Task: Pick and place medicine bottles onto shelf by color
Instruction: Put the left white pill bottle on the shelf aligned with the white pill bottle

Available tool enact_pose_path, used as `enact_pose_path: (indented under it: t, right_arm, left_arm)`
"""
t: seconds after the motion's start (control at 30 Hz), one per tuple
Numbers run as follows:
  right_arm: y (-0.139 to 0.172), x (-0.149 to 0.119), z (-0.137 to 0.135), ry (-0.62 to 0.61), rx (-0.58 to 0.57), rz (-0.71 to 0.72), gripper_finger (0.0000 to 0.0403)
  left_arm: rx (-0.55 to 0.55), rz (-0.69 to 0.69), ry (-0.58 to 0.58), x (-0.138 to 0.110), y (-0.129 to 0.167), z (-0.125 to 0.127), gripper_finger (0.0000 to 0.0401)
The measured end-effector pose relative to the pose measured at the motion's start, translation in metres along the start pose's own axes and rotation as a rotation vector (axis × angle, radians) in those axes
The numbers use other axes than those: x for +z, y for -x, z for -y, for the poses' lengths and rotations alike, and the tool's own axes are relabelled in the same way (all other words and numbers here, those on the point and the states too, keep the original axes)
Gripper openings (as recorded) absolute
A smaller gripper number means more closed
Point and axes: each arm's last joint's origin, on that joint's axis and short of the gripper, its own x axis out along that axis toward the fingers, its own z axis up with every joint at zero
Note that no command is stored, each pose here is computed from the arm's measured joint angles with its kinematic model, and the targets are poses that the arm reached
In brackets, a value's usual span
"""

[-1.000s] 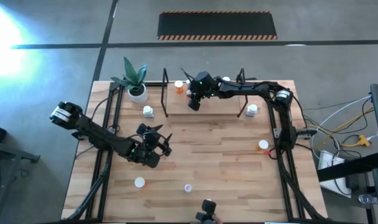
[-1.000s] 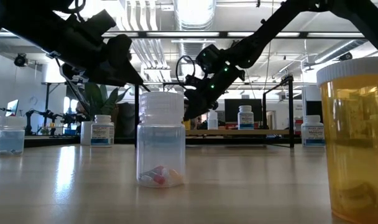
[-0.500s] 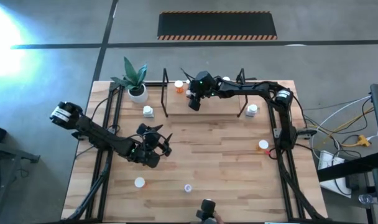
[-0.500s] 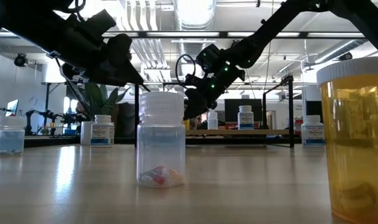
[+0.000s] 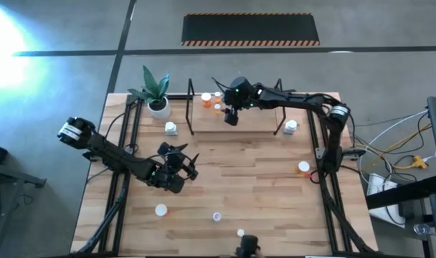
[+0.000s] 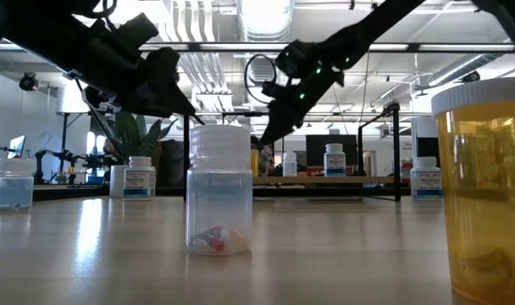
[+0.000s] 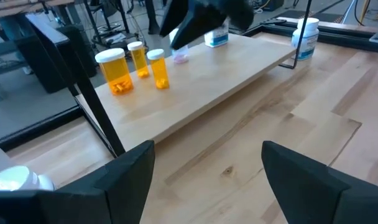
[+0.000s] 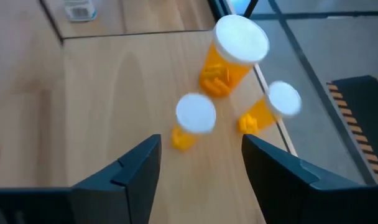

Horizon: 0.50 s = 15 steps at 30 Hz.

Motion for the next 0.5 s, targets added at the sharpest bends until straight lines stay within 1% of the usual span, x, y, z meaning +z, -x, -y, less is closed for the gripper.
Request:
enact_pose_path:
  t: [0.17, 0.33, 0.4, 0.43, 0.5]
  right_arm:
    - [0.041, 0.0, -0.007, -0.029, 0.033, -0.047, 0.0203]
    - [0.068, -0.02, -0.034, -0.072, 0.142, -0.026, 0.019]
    - [0.076, -0.03, -0.05, -0.088, 0.165, -0.003, 0.0186]
    - [0.079, -0.035, -0.058, -0.082, 0.177, 0.01, 0.0184]
    - [0.083, -0.047, -0.074, -0.063, 0.203, 0.027, 0.0182]
  left_arm:
    - [0.01, 0.003, -0.004, 0.0, -0.001, -0.001, 0.0278]
    - [0.064, 0.017, -0.018, 0.002, -0.009, -0.004, 0.0278]
    - [0.064, 0.021, -0.079, 0.008, -0.009, -0.004, 0.0278]
    - [0.058, 0.027, -0.111, 0.014, -0.007, -0.004, 0.0278]
    - [0.041, 0.048, -0.136, 0.03, -0.002, -0.004, 0.0278]
